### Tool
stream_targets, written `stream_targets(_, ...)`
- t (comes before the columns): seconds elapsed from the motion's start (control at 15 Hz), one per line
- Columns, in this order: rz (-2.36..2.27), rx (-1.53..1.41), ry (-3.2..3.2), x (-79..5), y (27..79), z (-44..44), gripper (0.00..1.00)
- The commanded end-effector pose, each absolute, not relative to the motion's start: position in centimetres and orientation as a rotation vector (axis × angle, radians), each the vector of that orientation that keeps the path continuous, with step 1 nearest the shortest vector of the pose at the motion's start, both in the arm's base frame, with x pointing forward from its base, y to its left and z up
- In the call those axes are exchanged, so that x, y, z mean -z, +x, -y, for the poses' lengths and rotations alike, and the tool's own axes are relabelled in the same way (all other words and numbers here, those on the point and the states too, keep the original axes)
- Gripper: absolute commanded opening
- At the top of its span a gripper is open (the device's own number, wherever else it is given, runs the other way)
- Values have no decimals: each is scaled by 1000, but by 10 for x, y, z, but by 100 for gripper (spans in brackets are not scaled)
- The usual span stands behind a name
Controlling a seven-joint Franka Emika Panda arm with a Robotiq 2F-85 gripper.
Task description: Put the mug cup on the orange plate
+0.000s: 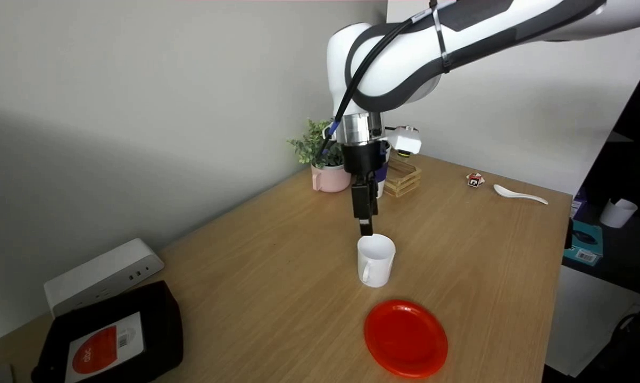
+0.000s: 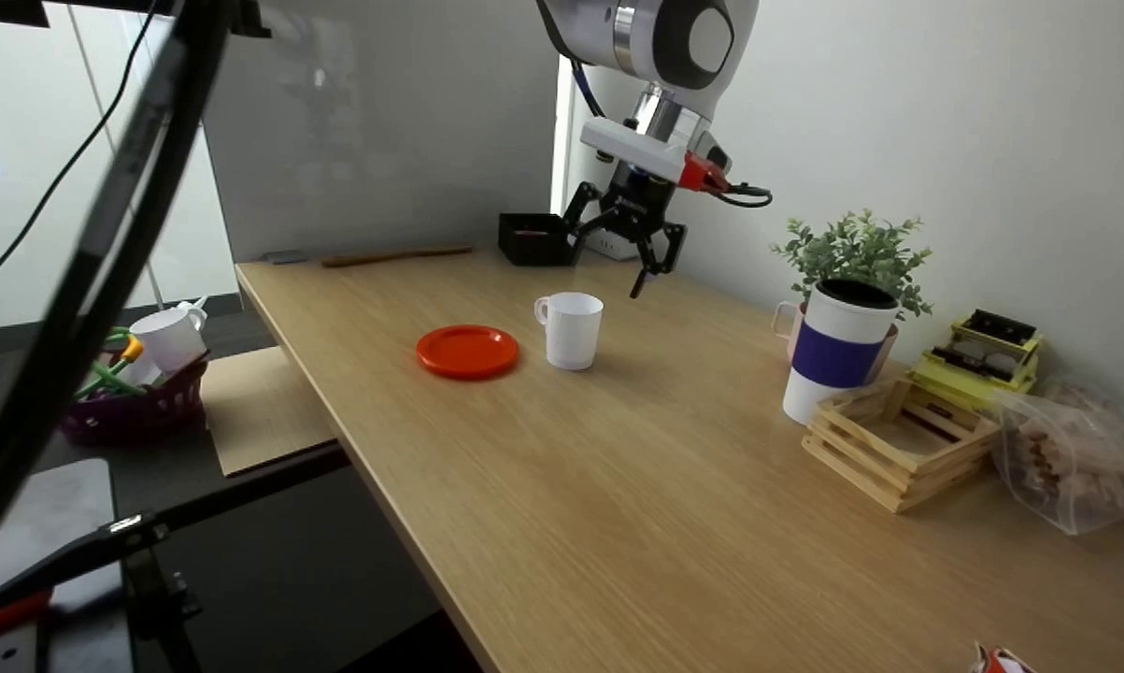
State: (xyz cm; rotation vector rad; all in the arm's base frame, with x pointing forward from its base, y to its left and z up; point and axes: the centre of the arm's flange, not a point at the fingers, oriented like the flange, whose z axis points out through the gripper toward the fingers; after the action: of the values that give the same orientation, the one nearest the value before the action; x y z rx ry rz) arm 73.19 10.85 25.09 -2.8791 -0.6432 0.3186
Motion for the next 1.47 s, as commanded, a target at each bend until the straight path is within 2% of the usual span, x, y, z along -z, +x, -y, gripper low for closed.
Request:
stream_targets(0.0,587,-360,-2928,-249,736,-107,100)
stream_targets(1.2,620,-506,-2887,-198,741,-102,100)
stream_targets(1.33,630,-525,-2878,-193,742,-103,73)
stream_targets(1.4,634,-531,-2877,-192,742,-104,67)
